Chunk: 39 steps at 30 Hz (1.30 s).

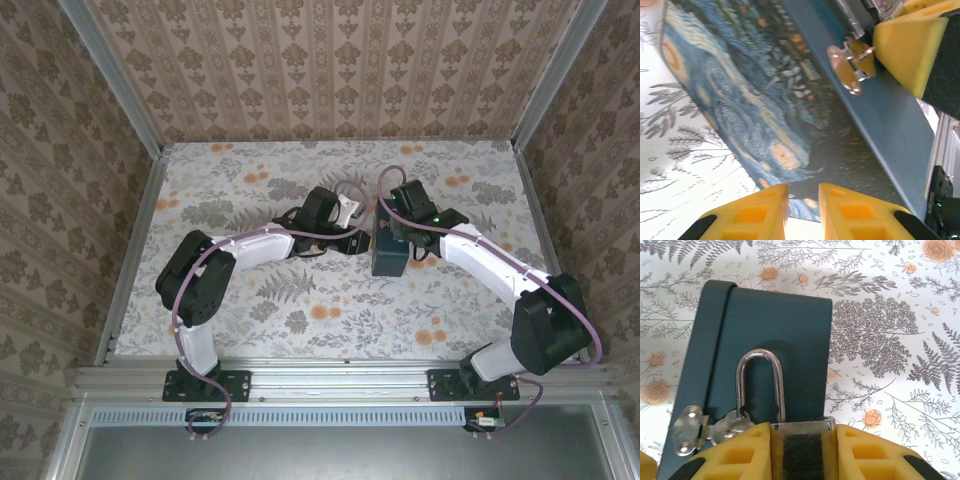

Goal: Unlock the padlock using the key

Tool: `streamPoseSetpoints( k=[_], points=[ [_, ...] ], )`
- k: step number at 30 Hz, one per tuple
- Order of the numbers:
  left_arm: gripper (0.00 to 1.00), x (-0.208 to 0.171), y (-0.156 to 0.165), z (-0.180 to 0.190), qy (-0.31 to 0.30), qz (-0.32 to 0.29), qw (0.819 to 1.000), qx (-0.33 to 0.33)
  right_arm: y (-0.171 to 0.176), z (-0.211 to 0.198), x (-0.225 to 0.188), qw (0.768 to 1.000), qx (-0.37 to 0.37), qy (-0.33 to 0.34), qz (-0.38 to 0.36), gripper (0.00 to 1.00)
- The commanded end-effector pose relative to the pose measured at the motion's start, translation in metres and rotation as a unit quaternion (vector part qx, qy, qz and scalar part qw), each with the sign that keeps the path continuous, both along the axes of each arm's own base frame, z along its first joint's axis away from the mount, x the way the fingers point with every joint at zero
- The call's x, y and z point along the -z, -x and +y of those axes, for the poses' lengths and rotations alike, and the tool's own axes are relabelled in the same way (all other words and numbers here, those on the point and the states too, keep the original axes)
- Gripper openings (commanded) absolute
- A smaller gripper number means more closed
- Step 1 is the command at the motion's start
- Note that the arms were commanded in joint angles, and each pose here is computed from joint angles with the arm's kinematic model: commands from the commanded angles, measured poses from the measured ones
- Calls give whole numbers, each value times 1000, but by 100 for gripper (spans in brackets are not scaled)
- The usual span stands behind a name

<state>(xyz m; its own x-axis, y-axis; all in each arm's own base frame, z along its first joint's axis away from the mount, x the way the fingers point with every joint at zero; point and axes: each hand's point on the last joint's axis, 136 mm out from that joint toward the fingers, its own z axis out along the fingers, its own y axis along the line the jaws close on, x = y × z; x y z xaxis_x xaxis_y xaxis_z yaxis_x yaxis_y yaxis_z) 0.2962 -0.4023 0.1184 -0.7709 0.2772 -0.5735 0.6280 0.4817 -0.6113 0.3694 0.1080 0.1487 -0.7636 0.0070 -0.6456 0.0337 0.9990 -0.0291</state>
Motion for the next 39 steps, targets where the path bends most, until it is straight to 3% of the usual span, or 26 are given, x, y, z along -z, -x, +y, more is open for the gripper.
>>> streamPoseSetpoints(
  k=[1,7,17,23,27,30,33,37,39],
  points=[
    [24,-18,-9,13,9,-9,1000,-18,-17,-8,-20,999,17,-23,-43,13],
    [26,-31,-28,34,7,-24,999,-48,-17,-24,-51,995,25,-59,-76,15],
    [27,-53,-57,79,-35,-69,992,-101,32,-106,10,989,134,-56,-28,17],
    [27,-65,-56,85,-37,-79,990,-108,48,-124,59,983,168,-70,18,30],
    [28,-70,-55,86,-35,-80,990,-109,43,-127,54,985,158,-59,22,52],
    [28,-74,-53,86,-34,-80,991,-106,38,-123,39,989,137,-56,21,55],
    [28,-76,-46,73,-21,-65,994,-87,28,-100,19,990,99,-104,-4,52],
    [28,-74,-29,36,31,-26,998,-50,18,-45,28,972,35,-231,12,34],
    [27,-68,-23,21,48,-1,998,-40,17,-36,42,969,38,-241,22,27]
  ],
)
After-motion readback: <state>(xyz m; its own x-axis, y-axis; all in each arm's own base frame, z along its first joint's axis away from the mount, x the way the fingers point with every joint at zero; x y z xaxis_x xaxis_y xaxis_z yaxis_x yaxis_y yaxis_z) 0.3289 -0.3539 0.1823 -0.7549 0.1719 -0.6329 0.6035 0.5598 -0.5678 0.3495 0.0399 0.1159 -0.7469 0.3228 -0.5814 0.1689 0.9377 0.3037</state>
